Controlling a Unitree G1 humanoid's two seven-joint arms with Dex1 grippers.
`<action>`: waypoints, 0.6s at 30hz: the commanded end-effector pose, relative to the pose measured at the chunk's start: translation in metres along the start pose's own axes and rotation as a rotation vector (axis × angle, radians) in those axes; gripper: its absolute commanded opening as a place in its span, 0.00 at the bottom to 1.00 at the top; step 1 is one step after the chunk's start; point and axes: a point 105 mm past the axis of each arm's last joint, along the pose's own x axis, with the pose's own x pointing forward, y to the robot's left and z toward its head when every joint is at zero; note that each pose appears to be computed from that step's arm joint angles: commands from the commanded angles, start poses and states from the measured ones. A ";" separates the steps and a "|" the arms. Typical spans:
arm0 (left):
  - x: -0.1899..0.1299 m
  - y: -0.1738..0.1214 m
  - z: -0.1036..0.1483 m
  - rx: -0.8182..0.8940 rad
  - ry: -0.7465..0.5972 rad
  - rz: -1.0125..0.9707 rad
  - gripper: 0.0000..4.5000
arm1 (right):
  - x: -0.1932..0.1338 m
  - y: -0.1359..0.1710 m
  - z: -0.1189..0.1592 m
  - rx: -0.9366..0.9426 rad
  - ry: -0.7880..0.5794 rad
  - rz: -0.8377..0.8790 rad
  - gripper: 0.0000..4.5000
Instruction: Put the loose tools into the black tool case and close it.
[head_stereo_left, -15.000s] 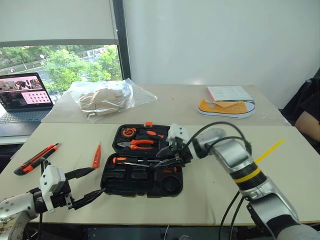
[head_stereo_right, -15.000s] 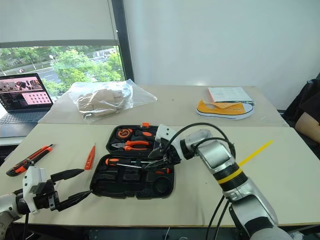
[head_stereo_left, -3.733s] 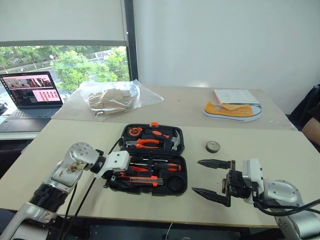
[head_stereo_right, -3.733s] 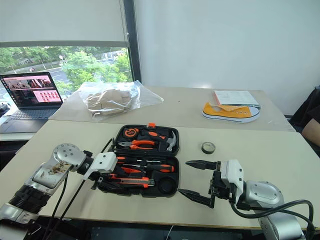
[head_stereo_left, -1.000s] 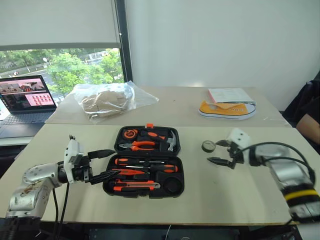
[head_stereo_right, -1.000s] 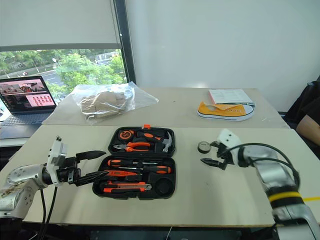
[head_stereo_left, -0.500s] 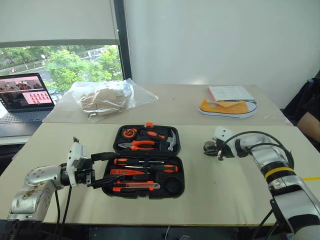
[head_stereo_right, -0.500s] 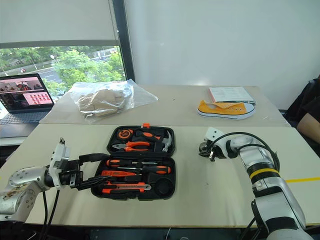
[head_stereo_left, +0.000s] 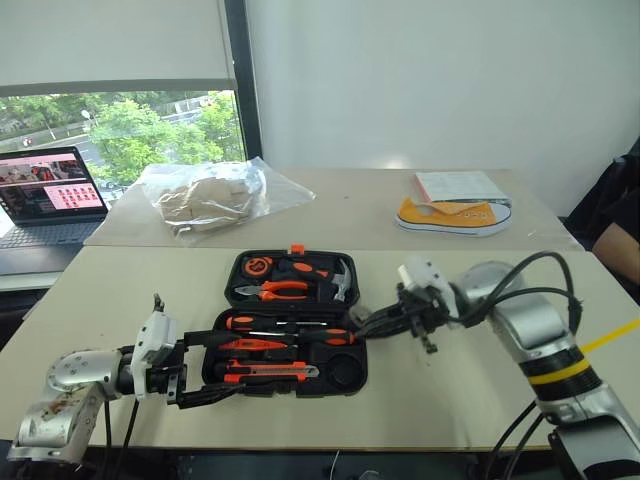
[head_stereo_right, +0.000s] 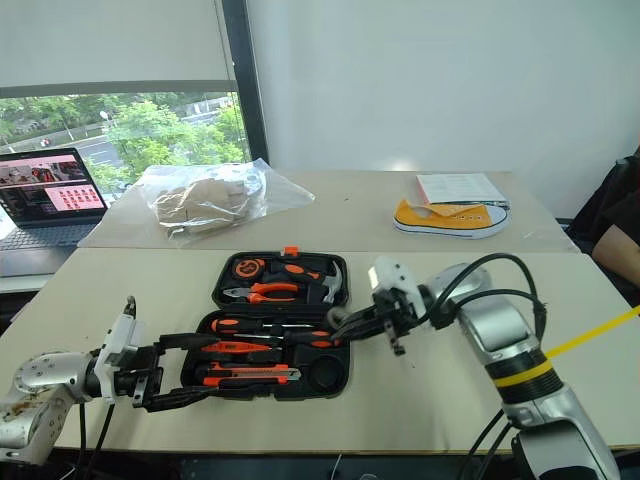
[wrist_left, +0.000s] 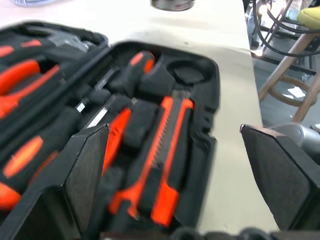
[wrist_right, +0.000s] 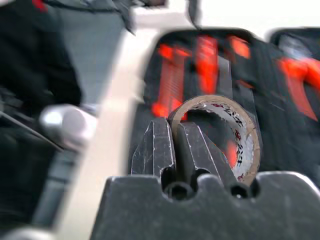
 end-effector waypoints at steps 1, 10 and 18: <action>-0.001 -0.006 0.005 0.046 0.010 -0.022 1.00 | 0.014 0.011 -0.015 0.015 0.095 0.004 0.00; -0.011 0.000 -0.001 0.051 0.028 -0.004 1.00 | 0.023 0.004 -0.045 0.028 0.217 -0.038 0.00; -0.018 0.005 -0.006 0.067 0.035 0.032 1.00 | 0.023 -0.001 -0.049 -0.010 0.296 -0.047 0.20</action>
